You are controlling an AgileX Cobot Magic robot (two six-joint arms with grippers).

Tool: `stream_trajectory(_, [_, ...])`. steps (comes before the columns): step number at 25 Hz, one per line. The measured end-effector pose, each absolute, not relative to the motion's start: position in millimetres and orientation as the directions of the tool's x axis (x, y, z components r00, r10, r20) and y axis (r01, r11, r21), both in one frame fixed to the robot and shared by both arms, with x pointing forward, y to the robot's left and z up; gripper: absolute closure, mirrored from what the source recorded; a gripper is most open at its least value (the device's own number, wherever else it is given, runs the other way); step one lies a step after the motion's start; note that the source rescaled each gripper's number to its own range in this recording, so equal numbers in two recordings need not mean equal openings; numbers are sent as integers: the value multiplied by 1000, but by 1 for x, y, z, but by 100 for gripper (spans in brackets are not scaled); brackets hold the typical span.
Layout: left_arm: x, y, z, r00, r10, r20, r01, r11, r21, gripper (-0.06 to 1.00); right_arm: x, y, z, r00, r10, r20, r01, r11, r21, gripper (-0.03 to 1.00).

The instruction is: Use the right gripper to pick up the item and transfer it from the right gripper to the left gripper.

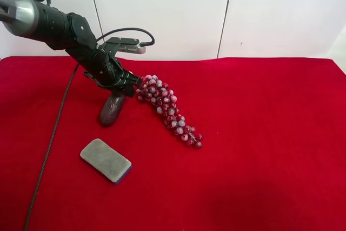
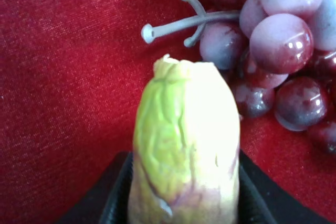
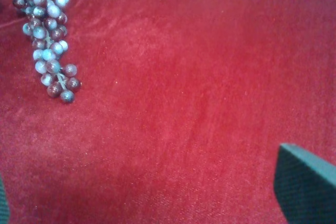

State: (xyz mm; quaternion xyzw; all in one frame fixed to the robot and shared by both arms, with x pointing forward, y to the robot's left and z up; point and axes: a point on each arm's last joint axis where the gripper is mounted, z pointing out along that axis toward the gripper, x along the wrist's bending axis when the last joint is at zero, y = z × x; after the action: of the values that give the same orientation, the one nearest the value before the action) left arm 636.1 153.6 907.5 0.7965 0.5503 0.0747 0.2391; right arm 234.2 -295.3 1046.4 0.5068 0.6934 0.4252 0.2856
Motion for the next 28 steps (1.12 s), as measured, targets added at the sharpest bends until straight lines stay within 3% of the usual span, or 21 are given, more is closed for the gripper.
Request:
stream_trajectory(6, [637,154,908,383,913,-142,839,-280,467,90,234,-295,1046,-323,946,34,460,125,879,-3])
stream_trajectory(14, [637,154,908,385,912,-140,838,-282,467,24,234,-295,1046,-323,946,34,460,125,879,-3])
stream_trajectory(18, [637,154,908,386,912,-139,838,-283,467,1,234,-295,1046,-323,946,34,460,125,879,-3])
stream_trajectory(28, [637,154,908,393,910,-128,833,-294,469,-5,234,-295,1046,-323,946,34,460,125,879,-3])
